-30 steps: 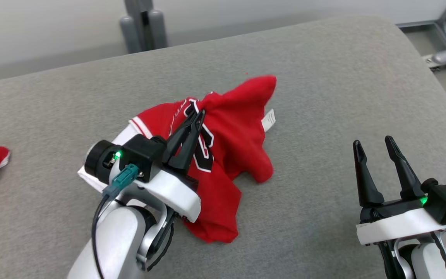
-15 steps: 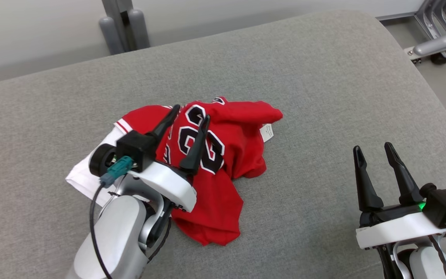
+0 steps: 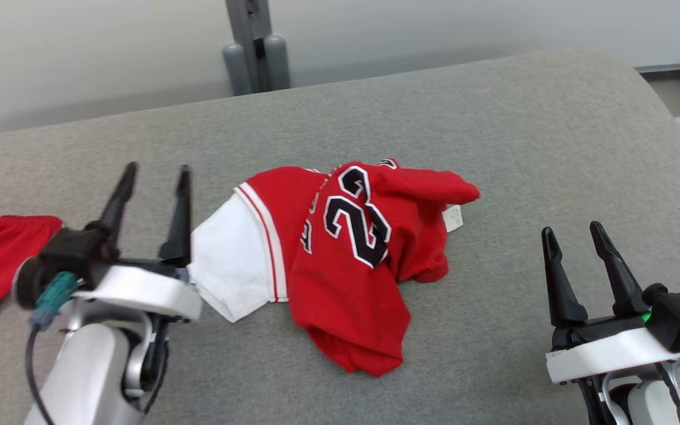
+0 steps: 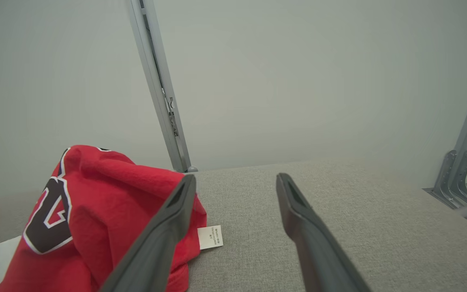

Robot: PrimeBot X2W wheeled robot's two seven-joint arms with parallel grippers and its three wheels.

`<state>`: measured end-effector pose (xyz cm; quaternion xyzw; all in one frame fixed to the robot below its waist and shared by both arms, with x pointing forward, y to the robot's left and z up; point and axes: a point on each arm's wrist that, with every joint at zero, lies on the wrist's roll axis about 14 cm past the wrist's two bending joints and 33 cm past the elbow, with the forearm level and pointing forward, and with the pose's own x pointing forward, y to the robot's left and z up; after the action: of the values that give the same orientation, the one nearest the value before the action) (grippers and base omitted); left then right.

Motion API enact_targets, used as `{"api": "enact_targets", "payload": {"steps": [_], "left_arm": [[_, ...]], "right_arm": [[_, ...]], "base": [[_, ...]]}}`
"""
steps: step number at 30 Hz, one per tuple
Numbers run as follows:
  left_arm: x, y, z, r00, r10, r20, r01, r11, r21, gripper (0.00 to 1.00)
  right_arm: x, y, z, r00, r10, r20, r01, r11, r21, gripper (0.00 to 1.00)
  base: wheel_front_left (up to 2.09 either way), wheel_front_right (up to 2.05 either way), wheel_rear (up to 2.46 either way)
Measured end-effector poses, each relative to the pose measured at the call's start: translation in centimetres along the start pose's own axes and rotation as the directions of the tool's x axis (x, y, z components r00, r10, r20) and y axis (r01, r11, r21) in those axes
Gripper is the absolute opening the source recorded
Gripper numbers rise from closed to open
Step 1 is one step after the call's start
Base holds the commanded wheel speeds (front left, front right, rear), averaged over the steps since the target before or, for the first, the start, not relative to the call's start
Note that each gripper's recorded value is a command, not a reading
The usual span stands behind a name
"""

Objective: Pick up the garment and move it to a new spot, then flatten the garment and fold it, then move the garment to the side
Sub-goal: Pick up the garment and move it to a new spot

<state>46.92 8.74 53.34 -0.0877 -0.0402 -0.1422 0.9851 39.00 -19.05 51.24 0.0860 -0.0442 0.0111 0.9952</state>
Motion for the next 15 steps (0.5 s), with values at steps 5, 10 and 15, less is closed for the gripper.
{"api": "enact_targets", "payload": {"steps": [5, 10, 15], "left_arm": [[-2.5, 4.5, 1.2, 0.990, 0.135, 0.030, -0.137, 0.990, 0.043, 1.00], [-5.6, 6.6, 2.0, 0.978, 0.204, 0.041, -0.207, 0.975, 0.083, 1.00], [-8.3, 6.3, 2.4, 0.975, 0.221, 0.031, -0.223, 0.968, 0.114, 1.00]], "right_arm": [[0.6, 1.3, 0.3, 0.999, 0.042, 0.005, -0.042, 0.999, -0.005, 1.00], [0.7, 2.7, 0.5, 0.997, 0.083, 0.000, -0.083, 0.996, -0.016, 1.00], [0.0, 3.3, 0.6, 0.995, 0.101, -0.012, -0.102, 0.994, -0.029, 1.00]], "base": [[0.00, 0.00, 0.00], [0.00, 0.00, 0.00], [0.00, 0.00, 0.00]]}}
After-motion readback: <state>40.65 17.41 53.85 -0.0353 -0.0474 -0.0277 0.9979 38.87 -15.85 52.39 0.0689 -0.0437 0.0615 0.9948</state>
